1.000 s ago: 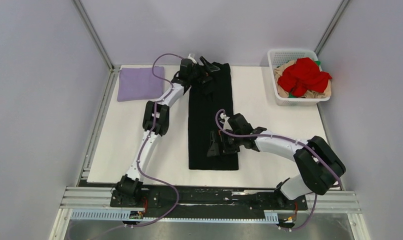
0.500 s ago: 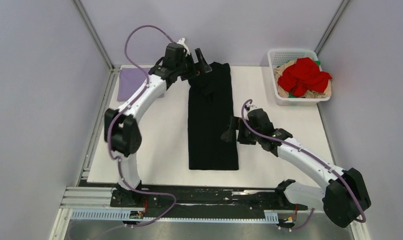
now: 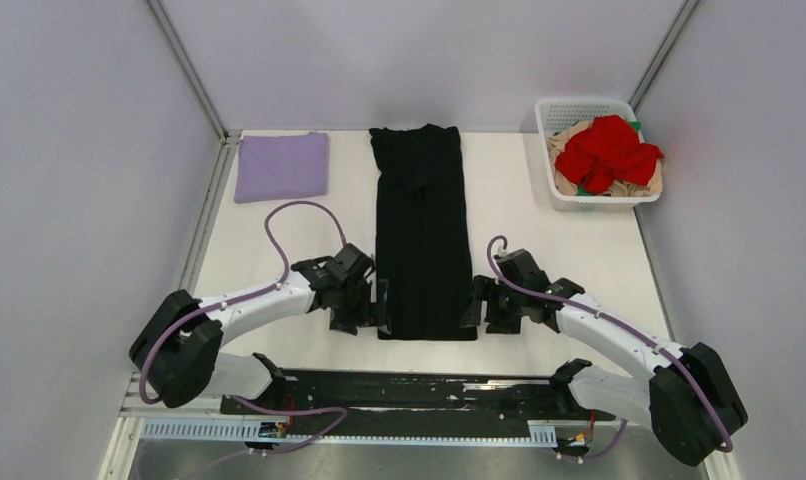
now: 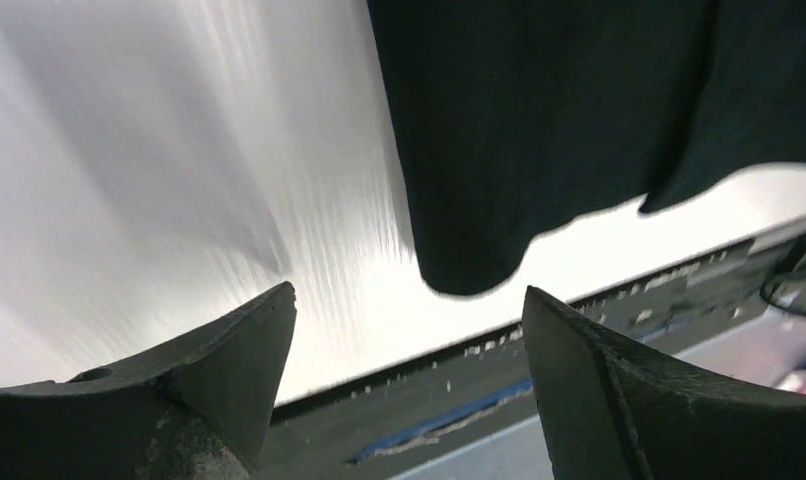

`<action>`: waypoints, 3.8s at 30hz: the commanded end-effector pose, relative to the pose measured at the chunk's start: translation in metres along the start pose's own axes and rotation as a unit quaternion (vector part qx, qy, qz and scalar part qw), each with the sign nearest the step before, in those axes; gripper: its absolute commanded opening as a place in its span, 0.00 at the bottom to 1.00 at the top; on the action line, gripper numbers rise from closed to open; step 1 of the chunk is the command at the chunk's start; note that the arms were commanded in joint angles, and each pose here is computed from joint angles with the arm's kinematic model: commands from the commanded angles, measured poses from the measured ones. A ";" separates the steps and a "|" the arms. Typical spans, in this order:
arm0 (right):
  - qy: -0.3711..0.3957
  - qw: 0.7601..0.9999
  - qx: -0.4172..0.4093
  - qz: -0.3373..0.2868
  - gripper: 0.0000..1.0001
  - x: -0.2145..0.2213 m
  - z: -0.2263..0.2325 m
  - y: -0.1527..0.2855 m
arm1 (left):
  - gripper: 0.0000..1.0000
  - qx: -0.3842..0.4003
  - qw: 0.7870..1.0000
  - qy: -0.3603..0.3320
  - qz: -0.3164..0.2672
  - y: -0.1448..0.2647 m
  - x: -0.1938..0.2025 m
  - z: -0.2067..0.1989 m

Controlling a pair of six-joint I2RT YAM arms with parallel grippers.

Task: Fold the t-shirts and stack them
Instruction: Grab the bottom of the folded rectangular tshirt with both arms, then fold the folded rectangular tshirt in 1/3 of the way, then grab one side of the 2/3 rectangular tshirt with both arms

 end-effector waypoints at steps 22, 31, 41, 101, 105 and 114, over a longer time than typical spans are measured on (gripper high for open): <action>-0.024 0.996 -0.031 0.075 0.00 0.036 -0.010 -0.018 | 0.00 0.025 0.999 0.020 0.010 -0.022 0.022 -0.004; 0.000 0.991 -0.130 0.039 0.00 0.034 0.020 0.009 | 0.00 0.108 0.994 0.003 -0.022 0.012 0.026 -0.024; 0.051 0.988 -0.113 -0.089 0.00 -0.054 0.056 0.012 | 0.00 0.122 0.978 -0.007 -0.170 0.029 -0.068 -0.053; 0.012 0.981 -0.086 -0.172 1.00 -0.225 0.011 -0.019 | 1.00 0.089 0.973 0.024 -0.211 0.016 -0.230 0.001; -0.001 0.988 -0.083 -0.133 0.98 -0.185 0.007 -0.027 | 1.00 0.074 0.981 0.038 -0.177 0.005 -0.189 0.016; -0.051 0.991 -0.070 -0.105 0.60 -0.173 0.003 -0.056 | 0.85 0.065 0.988 0.057 -0.130 -0.034 -0.170 0.020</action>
Point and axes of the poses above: each gripper's point midway between its finger pads, its own y axis back along the fingers, its own z axis along the line the jaws close on, x = y × z, the point moved 3 cm from there along y, back along the fingers, and after that the axes turned 1 degree about y, right-handed, at the moved point
